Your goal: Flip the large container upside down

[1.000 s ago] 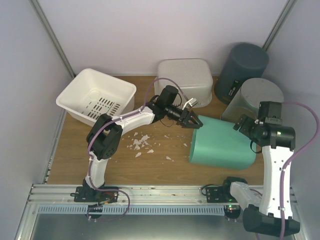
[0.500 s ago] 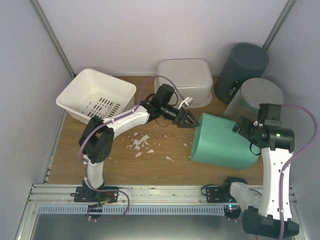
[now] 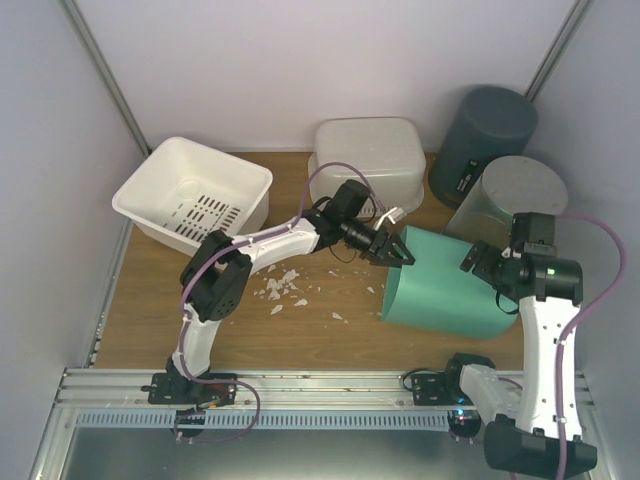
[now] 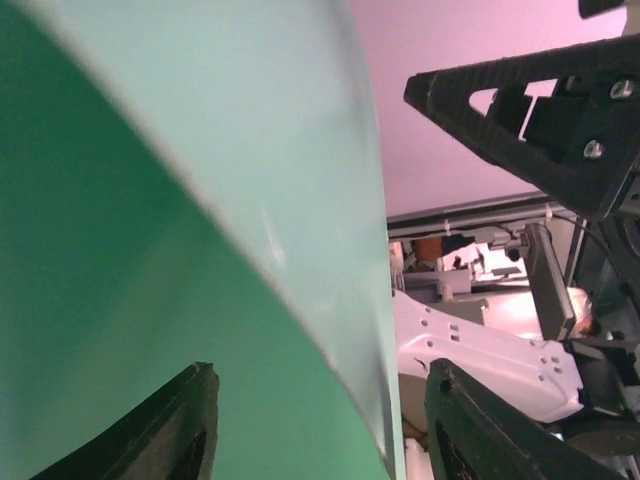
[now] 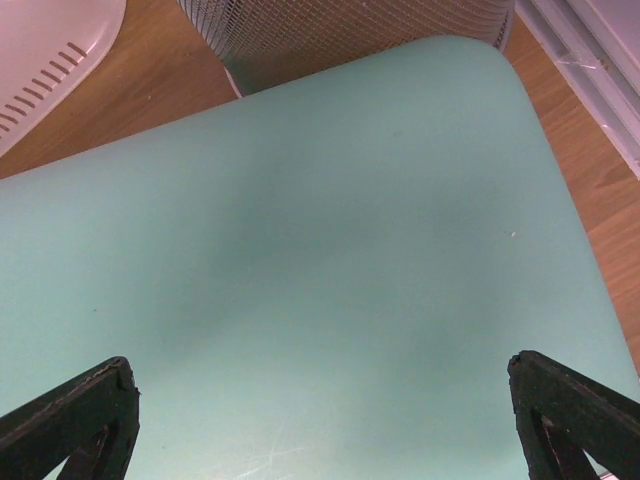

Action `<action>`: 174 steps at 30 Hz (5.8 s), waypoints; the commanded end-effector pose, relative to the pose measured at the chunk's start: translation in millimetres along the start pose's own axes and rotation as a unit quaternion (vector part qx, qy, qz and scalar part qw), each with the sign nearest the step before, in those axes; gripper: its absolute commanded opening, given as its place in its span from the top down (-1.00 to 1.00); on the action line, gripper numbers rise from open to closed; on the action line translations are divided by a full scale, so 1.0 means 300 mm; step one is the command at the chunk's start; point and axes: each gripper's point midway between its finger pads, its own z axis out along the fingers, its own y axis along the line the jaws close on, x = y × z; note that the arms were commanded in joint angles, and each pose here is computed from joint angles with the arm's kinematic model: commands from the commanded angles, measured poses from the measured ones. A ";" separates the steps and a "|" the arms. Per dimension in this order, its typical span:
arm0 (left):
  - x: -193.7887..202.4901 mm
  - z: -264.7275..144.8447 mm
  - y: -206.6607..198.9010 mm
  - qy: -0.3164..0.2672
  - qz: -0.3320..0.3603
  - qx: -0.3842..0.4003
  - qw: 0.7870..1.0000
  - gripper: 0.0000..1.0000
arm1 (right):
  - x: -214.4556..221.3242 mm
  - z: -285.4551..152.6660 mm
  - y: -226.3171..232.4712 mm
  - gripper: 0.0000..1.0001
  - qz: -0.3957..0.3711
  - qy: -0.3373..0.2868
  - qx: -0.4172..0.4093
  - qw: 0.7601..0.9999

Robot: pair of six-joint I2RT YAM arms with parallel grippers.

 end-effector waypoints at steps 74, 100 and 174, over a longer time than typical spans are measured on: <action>0.002 -0.237 0.026 -0.023 0.004 0.119 0.993 1.00 | 0.017 0.167 0.105 -1.00 -0.052 0.067 -0.088 0.993; 0.000 -0.229 0.044 -0.036 -0.019 0.081 0.996 0.60 | -0.037 -0.116 0.285 -1.00 -0.078 0.014 -0.247 0.966; 0.070 -0.088 0.050 0.030 -0.018 0.106 0.994 1.00 | -0.065 -0.312 0.420 -1.00 -0.064 0.005 -0.380 0.923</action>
